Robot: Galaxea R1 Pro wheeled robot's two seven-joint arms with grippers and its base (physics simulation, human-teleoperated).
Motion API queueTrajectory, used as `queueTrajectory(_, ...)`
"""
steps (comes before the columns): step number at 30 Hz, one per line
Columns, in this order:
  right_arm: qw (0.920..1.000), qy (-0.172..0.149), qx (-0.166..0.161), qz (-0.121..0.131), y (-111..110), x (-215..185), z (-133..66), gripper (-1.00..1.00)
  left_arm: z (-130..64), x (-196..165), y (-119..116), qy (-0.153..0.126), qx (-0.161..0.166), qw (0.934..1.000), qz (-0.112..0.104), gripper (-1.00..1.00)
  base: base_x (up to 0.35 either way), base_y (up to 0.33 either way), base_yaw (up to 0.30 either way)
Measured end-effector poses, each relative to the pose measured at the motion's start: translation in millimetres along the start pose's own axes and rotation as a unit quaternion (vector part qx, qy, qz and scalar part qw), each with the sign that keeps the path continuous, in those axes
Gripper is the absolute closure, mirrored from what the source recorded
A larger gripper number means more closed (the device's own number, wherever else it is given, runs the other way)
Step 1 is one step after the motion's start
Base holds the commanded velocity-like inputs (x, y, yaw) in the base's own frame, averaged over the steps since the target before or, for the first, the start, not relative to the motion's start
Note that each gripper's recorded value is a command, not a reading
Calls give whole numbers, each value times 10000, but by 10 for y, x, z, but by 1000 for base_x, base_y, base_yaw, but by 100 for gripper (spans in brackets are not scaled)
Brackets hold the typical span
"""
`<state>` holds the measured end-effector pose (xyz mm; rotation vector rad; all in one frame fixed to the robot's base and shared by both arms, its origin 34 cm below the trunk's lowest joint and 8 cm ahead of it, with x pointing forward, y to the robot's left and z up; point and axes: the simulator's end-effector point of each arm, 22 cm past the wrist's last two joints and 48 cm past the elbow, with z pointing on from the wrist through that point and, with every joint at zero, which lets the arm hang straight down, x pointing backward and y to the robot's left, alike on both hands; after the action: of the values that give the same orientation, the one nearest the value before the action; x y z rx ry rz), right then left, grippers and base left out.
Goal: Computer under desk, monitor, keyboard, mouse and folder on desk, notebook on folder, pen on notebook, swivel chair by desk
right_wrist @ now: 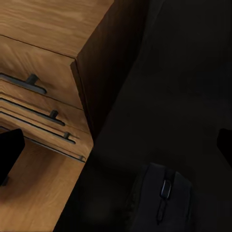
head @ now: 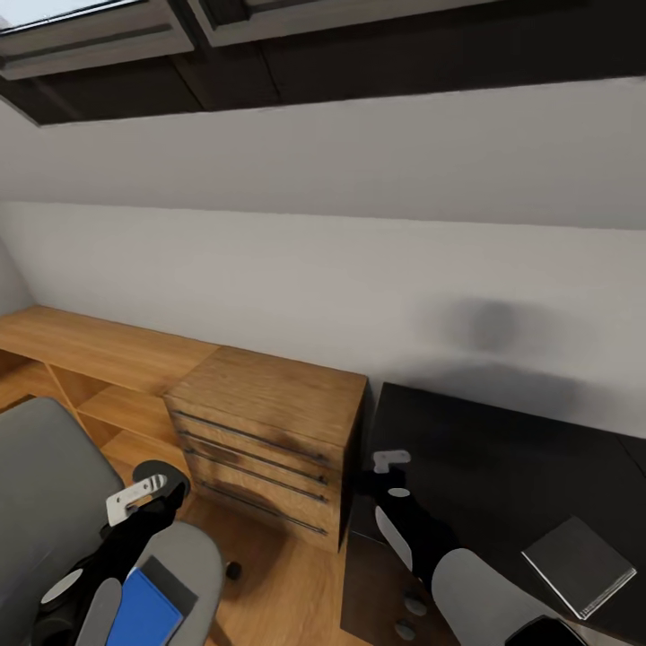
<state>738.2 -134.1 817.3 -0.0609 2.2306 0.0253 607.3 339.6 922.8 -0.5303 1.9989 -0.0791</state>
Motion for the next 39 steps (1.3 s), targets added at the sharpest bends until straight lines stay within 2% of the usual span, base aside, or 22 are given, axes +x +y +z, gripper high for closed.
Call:
queueTrajectory(4,9998,119,69,172,-78,79,44,-100,29,34,11,-1,-1,10000,-1,-100,0,0,0)
queueTrajectory(5,9992,307,97,244,-118,167,54,-100,36,45,17,1,-5,10000,-1,-100,0,0,0)
queueTrajectory(9,9977,540,166,371,-189,330,91,-100,65,80,29,0,-6,10000,-2,-100,0,0,0)
queueTrajectory(20,9948,921,204,373,-224,664,176,-100,148,181,58,-4,-4,10000,-3,-100,0,0,0)
queueTrajectory(39,9946,959,214,330,-231,849,337,-100,281,370,117,-7,-3,10000,-4,-100,0,0,0)
